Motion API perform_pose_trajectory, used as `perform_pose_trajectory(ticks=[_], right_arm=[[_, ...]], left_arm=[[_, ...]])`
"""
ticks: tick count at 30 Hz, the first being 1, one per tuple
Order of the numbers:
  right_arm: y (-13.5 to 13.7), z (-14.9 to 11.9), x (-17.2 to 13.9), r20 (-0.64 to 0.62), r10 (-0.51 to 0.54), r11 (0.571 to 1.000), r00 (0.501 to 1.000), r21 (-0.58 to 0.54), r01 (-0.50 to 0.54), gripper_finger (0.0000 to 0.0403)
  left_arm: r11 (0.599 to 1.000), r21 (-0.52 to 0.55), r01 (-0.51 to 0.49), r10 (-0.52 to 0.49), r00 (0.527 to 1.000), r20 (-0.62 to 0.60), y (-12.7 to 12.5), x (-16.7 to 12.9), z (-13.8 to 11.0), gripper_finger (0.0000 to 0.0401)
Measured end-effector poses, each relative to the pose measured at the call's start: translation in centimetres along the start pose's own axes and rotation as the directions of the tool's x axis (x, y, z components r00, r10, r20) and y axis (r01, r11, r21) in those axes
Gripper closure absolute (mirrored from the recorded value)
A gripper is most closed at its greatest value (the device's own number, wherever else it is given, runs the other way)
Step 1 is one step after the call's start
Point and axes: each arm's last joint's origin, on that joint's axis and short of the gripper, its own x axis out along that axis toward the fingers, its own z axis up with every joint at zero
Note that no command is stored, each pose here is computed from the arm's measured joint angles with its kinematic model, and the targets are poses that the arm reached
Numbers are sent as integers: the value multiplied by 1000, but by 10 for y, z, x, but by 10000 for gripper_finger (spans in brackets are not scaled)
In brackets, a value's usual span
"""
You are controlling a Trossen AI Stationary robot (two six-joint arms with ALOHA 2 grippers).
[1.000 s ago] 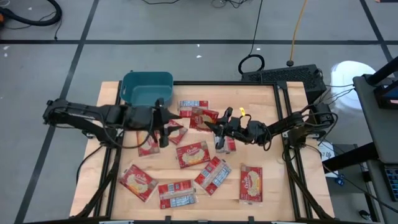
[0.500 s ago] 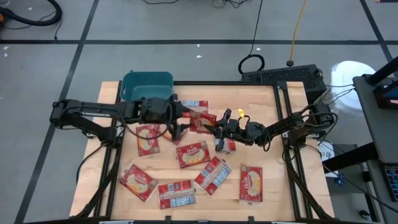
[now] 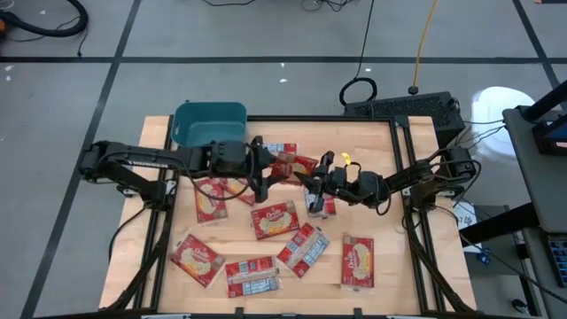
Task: Sort popcorn bags into baskets
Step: Put the red popcorn bag into the blue bin
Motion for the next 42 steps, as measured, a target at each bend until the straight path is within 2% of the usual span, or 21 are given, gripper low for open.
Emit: perform_pose_trajectory(ticks=[4,11,21,25,29,38,42], right_arm=[[0,0,0,2,0,1000,1000,-2,0,365],[2,-1,-1,-7,14,1000,1000,-14,-14,365],[3,-1,-1,-13,20,999,1000,-41,-20,365],[4,-1,-1,-14,14,999,1000,-42,-14,365],[6,1,-2,12,18,998,1000,-61,-17,365],[5,3,-2,27,11,998,1000,-67,-9,365],[5,3,-2,26,11,997,1000,-71,-9,365]], left_arm=[[1000,18,8,-9,1000,30,0,-1,3,203],[996,20,89,-89,995,42,-3,-1,4,233],[993,30,118,-119,992,40,-9,-1,4,321],[993,26,114,-115,992,41,-5,-2,4,341],[993,14,118,-119,992,49,-5,-6,6,334],[993,43,112,-115,992,53,-5,-9,8,272],[993,50,109,-111,993,48,-5,-9,8,274]])
